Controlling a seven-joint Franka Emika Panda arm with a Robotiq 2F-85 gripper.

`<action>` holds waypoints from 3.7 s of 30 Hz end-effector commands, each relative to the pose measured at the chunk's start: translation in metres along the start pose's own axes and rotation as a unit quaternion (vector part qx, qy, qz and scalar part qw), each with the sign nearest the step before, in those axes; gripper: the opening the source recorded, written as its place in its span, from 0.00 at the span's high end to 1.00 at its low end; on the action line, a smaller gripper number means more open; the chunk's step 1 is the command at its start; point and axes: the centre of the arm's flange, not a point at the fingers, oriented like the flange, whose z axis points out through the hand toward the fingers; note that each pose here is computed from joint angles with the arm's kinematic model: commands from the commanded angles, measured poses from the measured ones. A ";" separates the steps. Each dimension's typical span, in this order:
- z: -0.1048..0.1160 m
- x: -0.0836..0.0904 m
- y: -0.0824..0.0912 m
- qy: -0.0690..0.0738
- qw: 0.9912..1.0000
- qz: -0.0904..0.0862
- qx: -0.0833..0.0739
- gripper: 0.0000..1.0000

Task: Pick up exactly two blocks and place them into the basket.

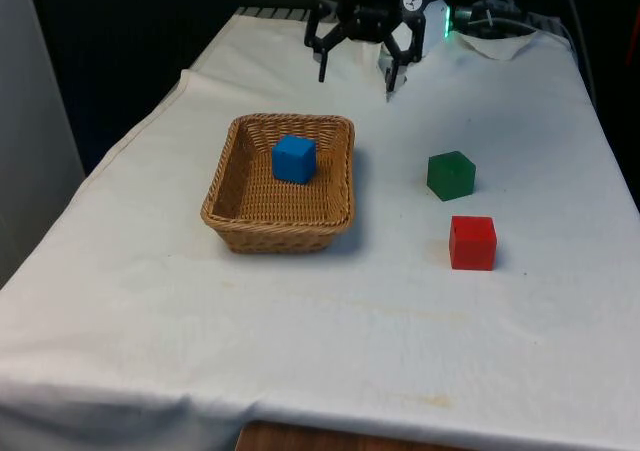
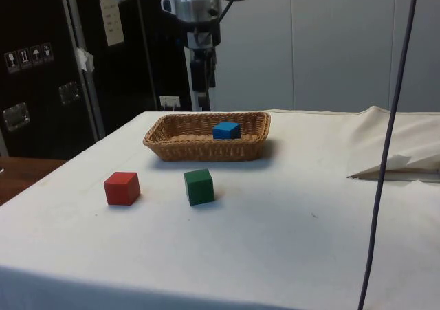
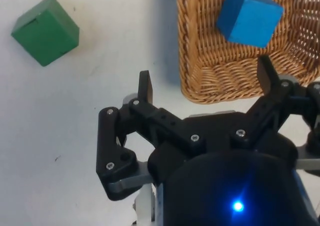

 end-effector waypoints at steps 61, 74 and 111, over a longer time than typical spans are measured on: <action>0.034 0.012 -0.101 -0.032 0.990 0.067 0.123 0.00; 0.062 0.025 -0.128 -0.028 0.987 0.071 0.139 0.00; 0.109 0.015 -0.128 -0.002 0.993 -0.014 0.117 0.00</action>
